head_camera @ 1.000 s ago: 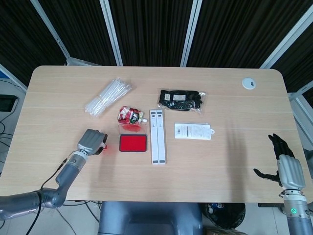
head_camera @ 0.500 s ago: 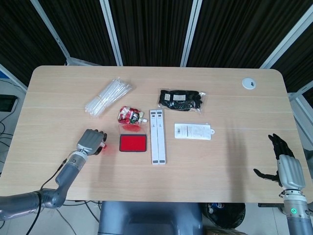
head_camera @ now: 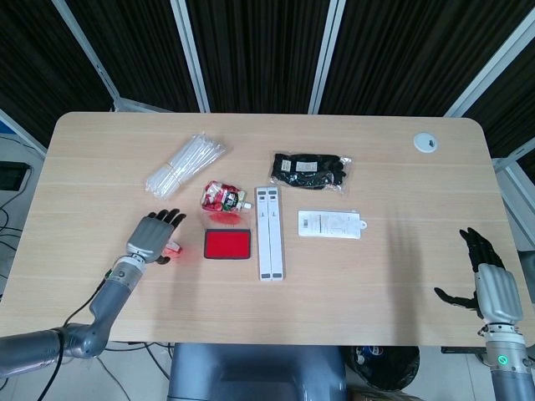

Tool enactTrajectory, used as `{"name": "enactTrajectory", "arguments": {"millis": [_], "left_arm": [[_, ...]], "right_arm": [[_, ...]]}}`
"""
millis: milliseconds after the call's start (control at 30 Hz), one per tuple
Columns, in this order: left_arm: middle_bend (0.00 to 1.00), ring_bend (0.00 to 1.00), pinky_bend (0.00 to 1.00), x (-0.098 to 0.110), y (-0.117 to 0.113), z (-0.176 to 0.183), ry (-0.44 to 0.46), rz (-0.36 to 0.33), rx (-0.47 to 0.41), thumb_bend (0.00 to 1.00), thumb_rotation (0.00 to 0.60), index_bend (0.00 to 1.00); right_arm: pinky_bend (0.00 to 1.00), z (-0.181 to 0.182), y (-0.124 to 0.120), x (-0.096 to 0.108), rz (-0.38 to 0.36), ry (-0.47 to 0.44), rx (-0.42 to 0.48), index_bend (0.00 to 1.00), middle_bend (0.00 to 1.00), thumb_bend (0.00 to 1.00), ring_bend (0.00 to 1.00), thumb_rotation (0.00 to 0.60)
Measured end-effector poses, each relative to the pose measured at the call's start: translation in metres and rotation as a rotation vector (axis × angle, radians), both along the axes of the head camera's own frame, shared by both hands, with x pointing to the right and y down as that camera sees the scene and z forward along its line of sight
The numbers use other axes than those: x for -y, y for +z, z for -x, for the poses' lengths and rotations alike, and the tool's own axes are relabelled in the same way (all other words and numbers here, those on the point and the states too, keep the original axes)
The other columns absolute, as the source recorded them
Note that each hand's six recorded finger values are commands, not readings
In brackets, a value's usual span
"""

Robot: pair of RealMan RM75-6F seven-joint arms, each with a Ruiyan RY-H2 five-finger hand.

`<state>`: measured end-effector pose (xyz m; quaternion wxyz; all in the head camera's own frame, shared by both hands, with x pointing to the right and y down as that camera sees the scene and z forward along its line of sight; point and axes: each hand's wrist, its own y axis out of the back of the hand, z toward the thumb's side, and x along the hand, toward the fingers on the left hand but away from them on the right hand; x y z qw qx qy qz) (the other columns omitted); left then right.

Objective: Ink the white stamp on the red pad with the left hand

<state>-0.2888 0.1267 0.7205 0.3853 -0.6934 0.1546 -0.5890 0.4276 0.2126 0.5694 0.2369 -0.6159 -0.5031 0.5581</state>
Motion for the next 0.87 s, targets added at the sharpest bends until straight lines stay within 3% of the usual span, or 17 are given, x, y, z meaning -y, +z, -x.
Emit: {"name": "enactTrajectory", "arguments": {"millis": [400,567,867], "left_arm": [[0.0,0.0,0.09,0.003,-0.06,0.032,-0.1,-0.146,-0.094,0.09,0.6,0.0],[0.0,0.0,0.04,-0.014,-0.086,0.063,-0.153,-0.227,-0.116,0.09,0.6,0.0],[0.0,0.0,0.03,-0.05,-0.115,0.12,-0.266,-0.296,-0.118,0.09,0.6,0.0]], "right_arm": [[0.16,-0.001,0.0,0.0,0.002,-0.006,-0.009,0.0,0.0,0.1,0.0,0.6],[0.16,-0.001,0.0,0.0,0.002,-0.008,-0.014,0.0,0.0,0.1,0.0,0.6],[0.16,-0.001,-0.001,0.0,-0.004,-0.013,-0.027,0.0,0.0,0.1,0.0,0.6]]}}
